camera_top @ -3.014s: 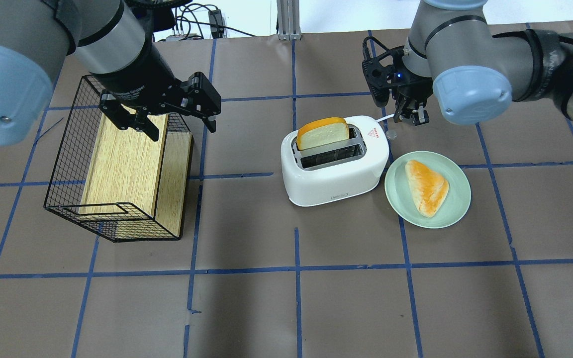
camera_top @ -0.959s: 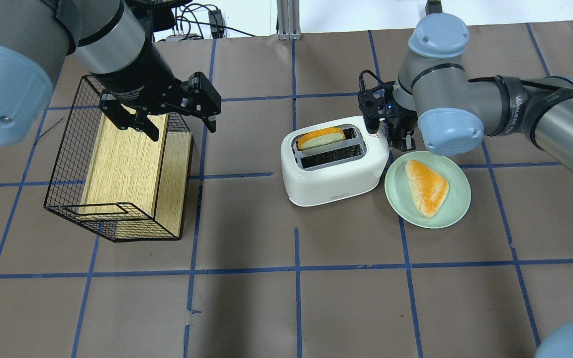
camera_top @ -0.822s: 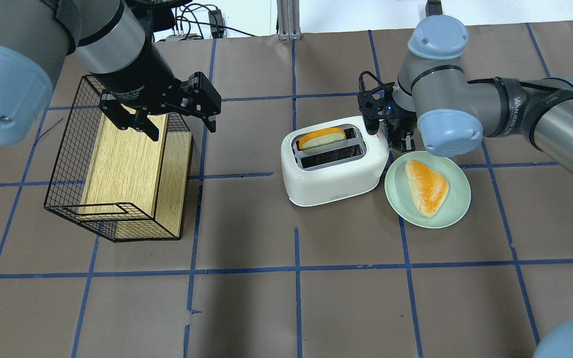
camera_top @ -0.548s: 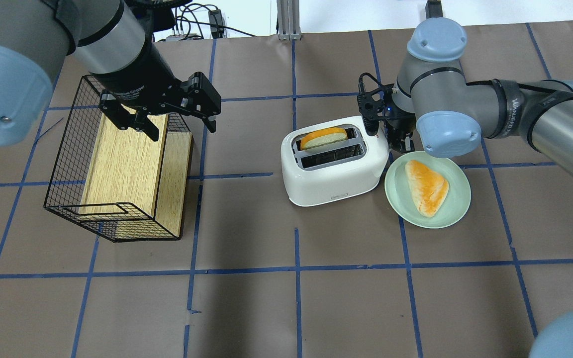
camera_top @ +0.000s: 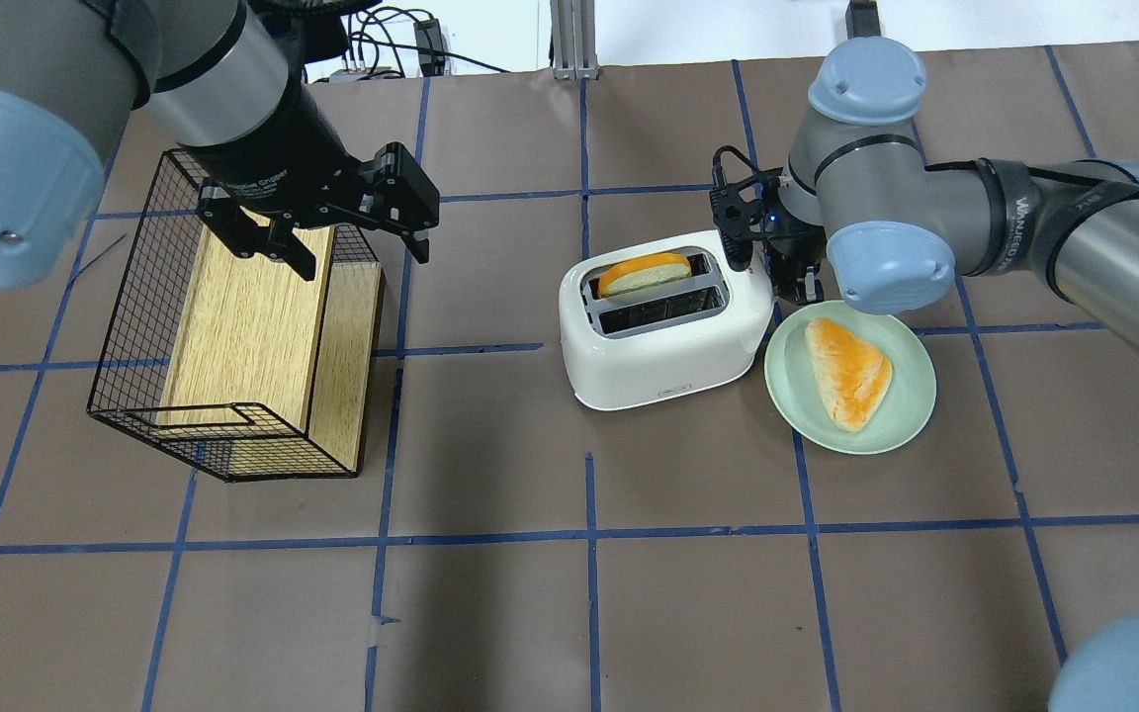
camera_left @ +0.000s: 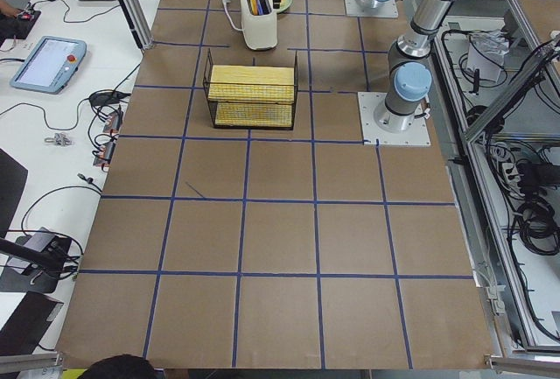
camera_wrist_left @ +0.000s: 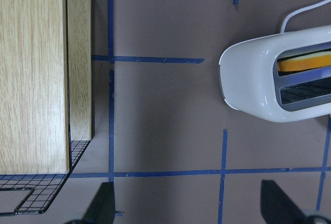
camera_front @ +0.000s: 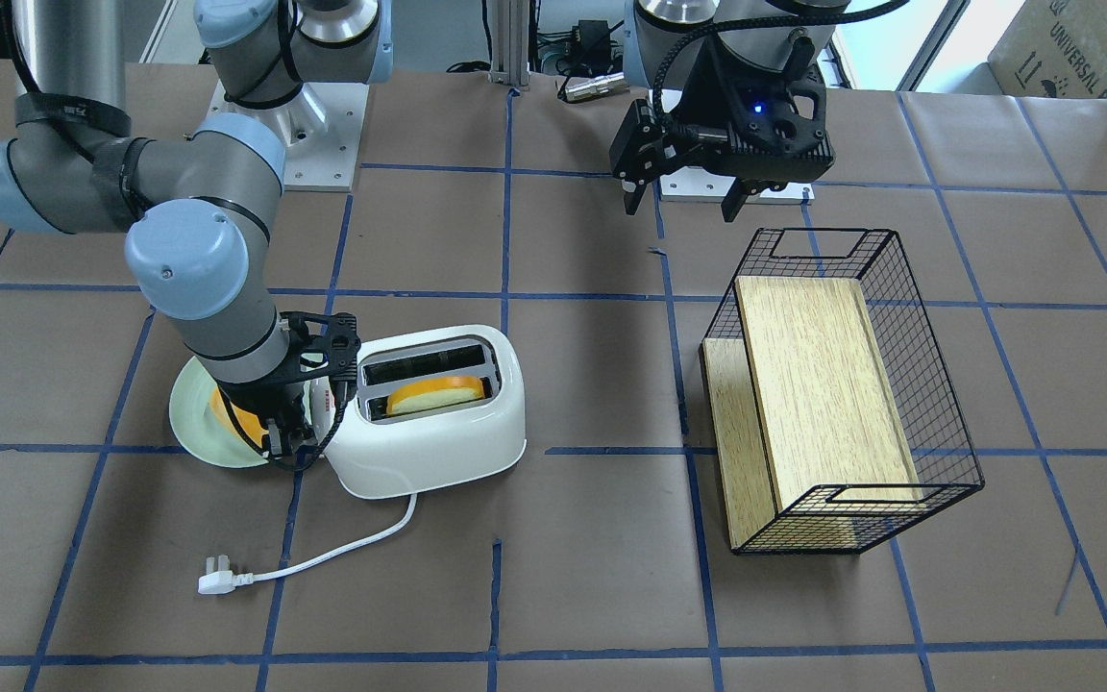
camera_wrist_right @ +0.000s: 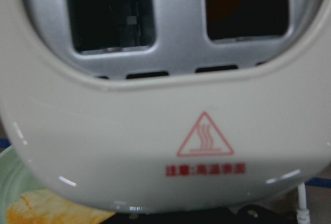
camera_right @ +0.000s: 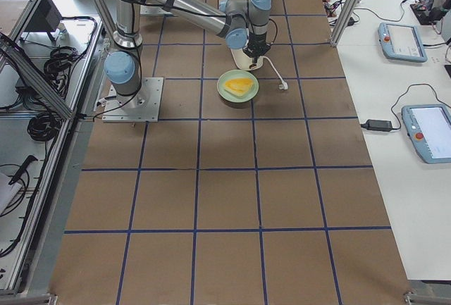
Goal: Press toaster with right arm
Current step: 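Press the toaster lever down with the closed right gripper, then lift the right gripper up off the toaster lever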
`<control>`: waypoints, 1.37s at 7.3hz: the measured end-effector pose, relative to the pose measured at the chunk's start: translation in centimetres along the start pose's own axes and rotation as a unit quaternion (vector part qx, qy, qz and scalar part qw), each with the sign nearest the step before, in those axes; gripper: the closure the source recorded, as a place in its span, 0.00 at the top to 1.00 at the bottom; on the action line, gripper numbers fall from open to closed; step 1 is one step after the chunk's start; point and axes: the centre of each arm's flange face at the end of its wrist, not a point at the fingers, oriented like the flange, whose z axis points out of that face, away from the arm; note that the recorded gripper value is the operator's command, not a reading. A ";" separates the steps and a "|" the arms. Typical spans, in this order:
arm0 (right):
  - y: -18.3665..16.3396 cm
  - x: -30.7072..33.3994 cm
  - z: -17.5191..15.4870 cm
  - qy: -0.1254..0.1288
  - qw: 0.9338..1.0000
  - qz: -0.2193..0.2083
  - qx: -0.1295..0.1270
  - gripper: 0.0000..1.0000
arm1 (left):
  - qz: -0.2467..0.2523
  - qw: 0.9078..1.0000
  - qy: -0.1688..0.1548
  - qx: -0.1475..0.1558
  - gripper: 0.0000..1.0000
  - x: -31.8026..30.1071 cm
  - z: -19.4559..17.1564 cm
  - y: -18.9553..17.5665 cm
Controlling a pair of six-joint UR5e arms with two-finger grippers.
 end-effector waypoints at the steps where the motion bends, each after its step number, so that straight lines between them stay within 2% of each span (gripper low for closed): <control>1: 0.1 0.1 -0.4 0.004 1.000 0.001 -0.003 0.05 | 0.000 1.000 0.000 0.000 1.00 0.0 0.0 0.0; 4: 0.1 0.1 -3.2 0.016 1.000 0.013 -0.004 0.05 | 0.000 1.000 0.000 0.000 1.00 0.0 0.0 0.0; 6: 0.0 -0.7 -7.9 0.007 0.999 0.037 -0.001 0.09 | 0.000 1.000 0.000 0.000 1.00 0.0 0.0 0.0; 7: -0.1 -0.8 -11.0 -0.001 0.998 0.065 -0.001 0.12 | 0.000 1.000 0.000 0.000 1.00 0.0 0.0 0.0; 8: -0.1 -0.7 -14.1 -0.009 0.994 0.104 0.000 0.13 | 0.000 1.000 0.000 0.000 1.00 0.0 0.0 0.0; 9: -0.2 -0.7 -17.1 -0.018 0.987 0.162 -0.001 0.13 | 0.000 1.000 0.000 0.000 1.00 0.0 0.0 0.0; 10: -0.7 -0.9 -20.0 -0.026 0.972 0.232 -0.002 0.14 | 0.000 1.000 0.000 0.000 1.00 0.0 0.0 0.0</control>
